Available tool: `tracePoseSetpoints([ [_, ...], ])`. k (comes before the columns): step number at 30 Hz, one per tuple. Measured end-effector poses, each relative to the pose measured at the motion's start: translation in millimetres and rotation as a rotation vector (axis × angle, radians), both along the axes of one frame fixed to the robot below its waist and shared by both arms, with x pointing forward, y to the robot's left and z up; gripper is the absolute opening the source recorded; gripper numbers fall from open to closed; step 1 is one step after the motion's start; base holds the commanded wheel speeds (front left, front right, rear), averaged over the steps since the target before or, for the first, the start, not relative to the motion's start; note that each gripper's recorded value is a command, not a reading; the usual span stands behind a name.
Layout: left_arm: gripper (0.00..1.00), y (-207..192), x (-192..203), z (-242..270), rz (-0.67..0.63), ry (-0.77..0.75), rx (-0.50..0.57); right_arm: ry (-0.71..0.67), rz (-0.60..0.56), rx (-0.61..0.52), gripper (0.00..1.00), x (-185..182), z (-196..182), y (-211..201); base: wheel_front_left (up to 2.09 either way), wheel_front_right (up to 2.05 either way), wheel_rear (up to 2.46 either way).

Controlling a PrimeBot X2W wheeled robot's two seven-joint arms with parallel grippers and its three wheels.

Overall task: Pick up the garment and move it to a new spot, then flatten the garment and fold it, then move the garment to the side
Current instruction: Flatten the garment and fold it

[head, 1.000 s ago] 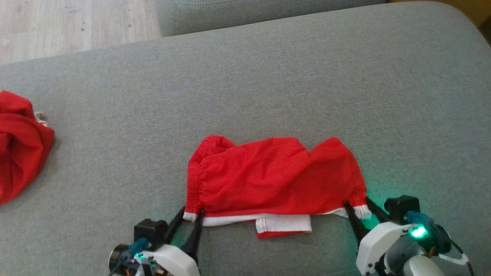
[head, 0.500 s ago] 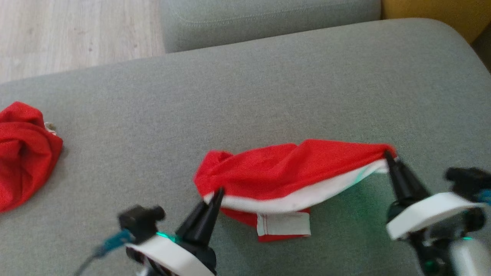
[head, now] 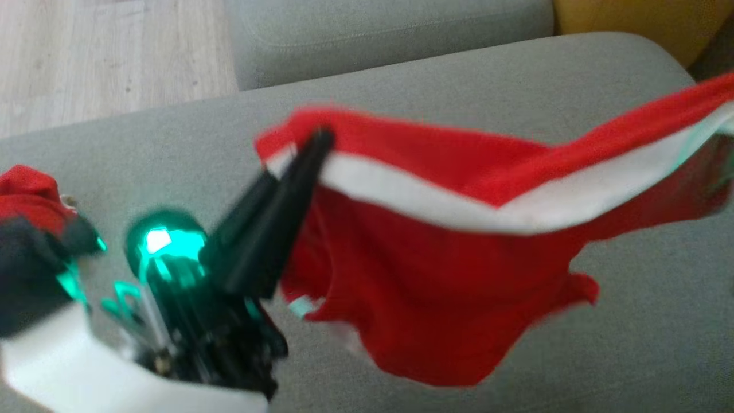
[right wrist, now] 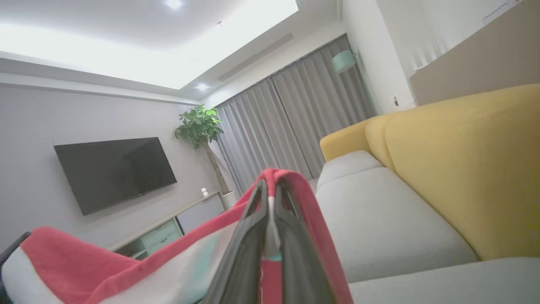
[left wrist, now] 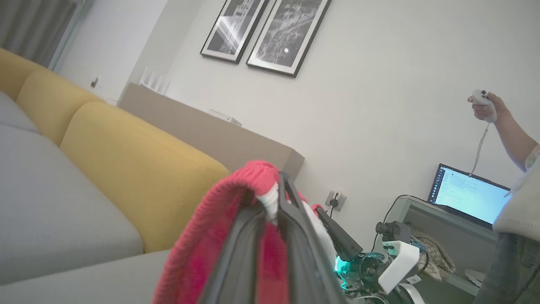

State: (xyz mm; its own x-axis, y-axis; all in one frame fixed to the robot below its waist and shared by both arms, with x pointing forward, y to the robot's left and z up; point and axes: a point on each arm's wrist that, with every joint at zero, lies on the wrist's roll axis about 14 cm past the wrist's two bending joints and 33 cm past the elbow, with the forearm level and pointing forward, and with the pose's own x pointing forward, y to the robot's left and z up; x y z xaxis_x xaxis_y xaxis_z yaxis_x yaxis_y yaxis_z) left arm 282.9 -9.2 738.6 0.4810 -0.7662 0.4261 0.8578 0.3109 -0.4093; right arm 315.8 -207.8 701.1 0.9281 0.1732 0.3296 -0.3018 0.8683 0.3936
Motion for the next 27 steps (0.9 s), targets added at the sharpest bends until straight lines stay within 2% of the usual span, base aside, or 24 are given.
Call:
tracePoseSetpoints([
  [4,0.00,1.1,25.5,20.0,0.037,-0.057,0.024,-0.034,0.045,-0.030,0.00,17.1,23.3,5.7,0.00,0.00,0.00],
  [7,0.00,0.5,72.7,10.7,0.101,-0.029,0.093,0.017,0.051,-0.069,0.00,53.5,20.8,7.0,0.00,0.00,0.00],
  [11,0.00,-0.5,156.2,-11.9,0.203,0.017,0.190,0.079,0.025,-0.096,0.00,127.8,15.2,5.4,0.00,0.00,0.00],
  [14,0.00,7.5,227.2,-20.6,0.318,0.017,0.217,0.089,0.004,-0.101,0.00,191.0,18.6,7.4,0.00,0.00,0.00],
  [16,0.00,12.9,270.6,-21.7,0.395,-0.012,0.217,0.076,-0.023,-0.077,0.00,233.9,22.1,5.0,0.00,0.00,0.00],
  [19,0.00,21.1,321.5,-20.5,0.488,-0.046,0.143,0.049,-0.058,-0.032,0.00,286.3,20.0,3.2,0.00,0.00,0.00],
  [23,0.00,28.4,367.0,-51.7,0.569,-0.047,0.112,0.100,-0.055,0.010,0.00,335.0,-23.3,14.0,0.00,0.00,0.00],
  [27,0.00,34.3,380.1,-129.0,0.583,0.078,0.158,0.249,-0.023,-0.001,0.00,345.8,-103.8,32.5,0.00,0.00,0.00],
])
